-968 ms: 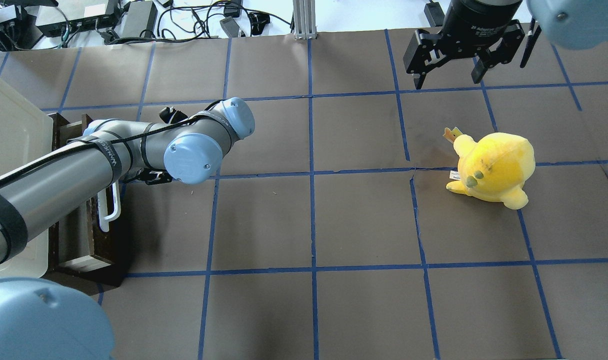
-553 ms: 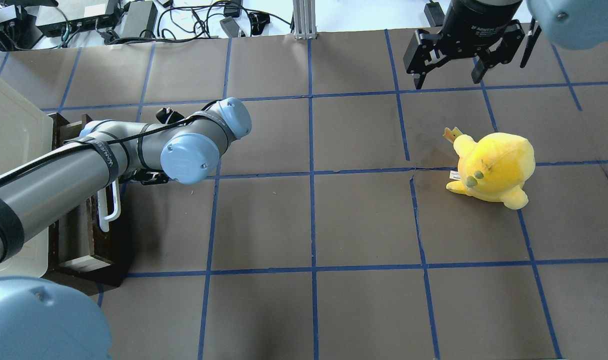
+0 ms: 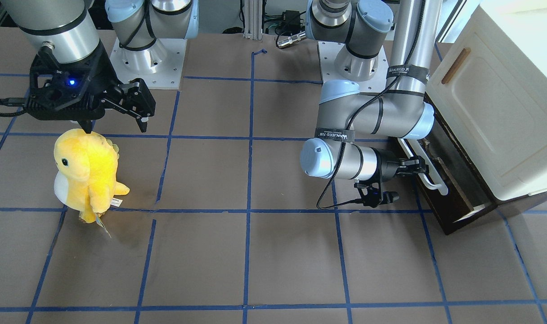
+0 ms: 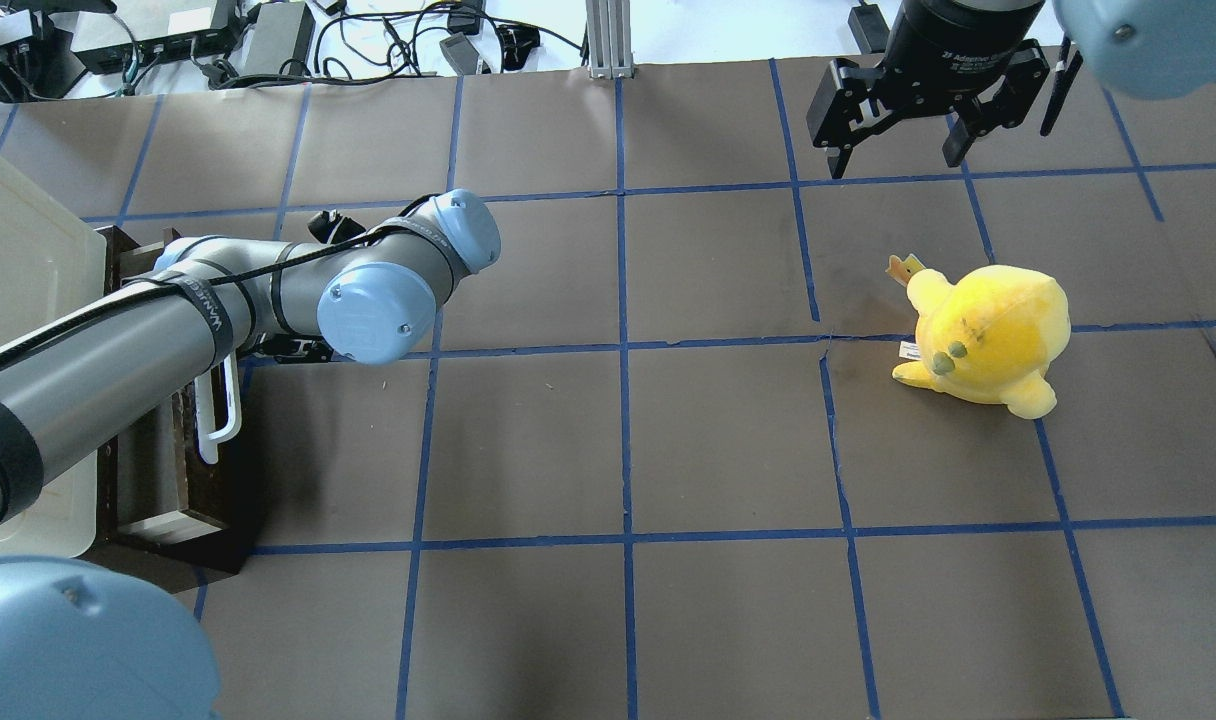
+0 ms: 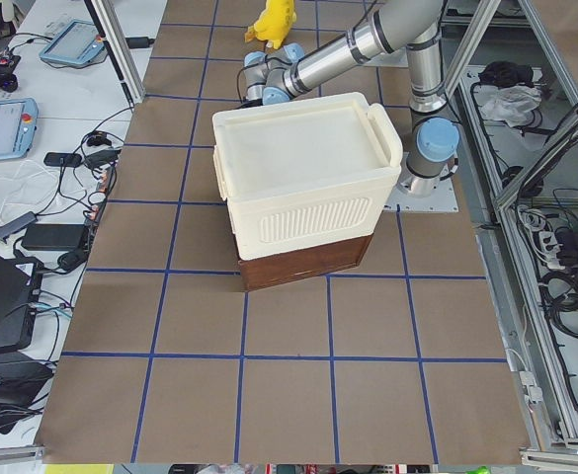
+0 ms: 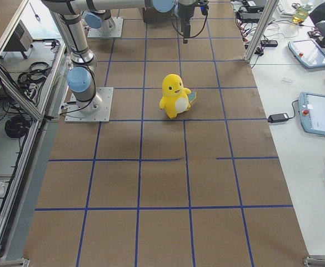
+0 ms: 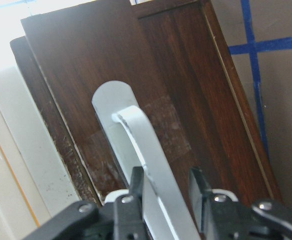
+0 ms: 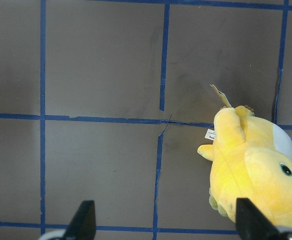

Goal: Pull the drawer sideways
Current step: 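Keep pulling the drawer open with the left gripper toward the table center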

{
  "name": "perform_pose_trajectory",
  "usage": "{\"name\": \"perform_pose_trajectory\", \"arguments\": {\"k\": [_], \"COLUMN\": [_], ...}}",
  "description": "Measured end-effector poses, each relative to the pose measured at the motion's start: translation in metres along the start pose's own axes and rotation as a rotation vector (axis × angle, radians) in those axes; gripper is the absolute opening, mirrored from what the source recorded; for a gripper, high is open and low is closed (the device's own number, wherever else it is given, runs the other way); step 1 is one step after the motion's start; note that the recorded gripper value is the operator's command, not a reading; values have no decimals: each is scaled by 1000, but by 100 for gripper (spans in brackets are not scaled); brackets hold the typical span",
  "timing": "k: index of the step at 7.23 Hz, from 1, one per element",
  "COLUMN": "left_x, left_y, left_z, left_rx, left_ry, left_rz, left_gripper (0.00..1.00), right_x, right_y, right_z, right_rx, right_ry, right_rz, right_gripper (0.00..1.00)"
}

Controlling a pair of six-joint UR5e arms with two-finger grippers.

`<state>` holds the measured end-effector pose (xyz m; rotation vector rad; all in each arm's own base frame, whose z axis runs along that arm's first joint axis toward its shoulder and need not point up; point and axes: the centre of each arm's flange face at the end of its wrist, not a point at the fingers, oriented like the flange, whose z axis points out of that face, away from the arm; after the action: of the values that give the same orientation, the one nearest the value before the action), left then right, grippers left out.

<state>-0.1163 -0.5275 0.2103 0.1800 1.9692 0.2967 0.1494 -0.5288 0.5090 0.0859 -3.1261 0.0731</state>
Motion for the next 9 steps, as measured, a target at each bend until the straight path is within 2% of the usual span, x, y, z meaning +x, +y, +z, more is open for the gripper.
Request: {"name": "perform_pose_trajectory", "arguments": {"k": [5,9], "left_x": [-3,-3], "left_y": [2,1], "left_z": [-1,-3], "left_rx": [2,5], "left_ry": [1,4], "left_rz": [-3,-5], "left_gripper": [23,23], "right_x": [0,0], "right_y": [0,0], "right_z": [0,0], "right_rx": [0,0], "right_ry": [0,0], "right_rz": [0,0], "right_gripper": [100,100]}}
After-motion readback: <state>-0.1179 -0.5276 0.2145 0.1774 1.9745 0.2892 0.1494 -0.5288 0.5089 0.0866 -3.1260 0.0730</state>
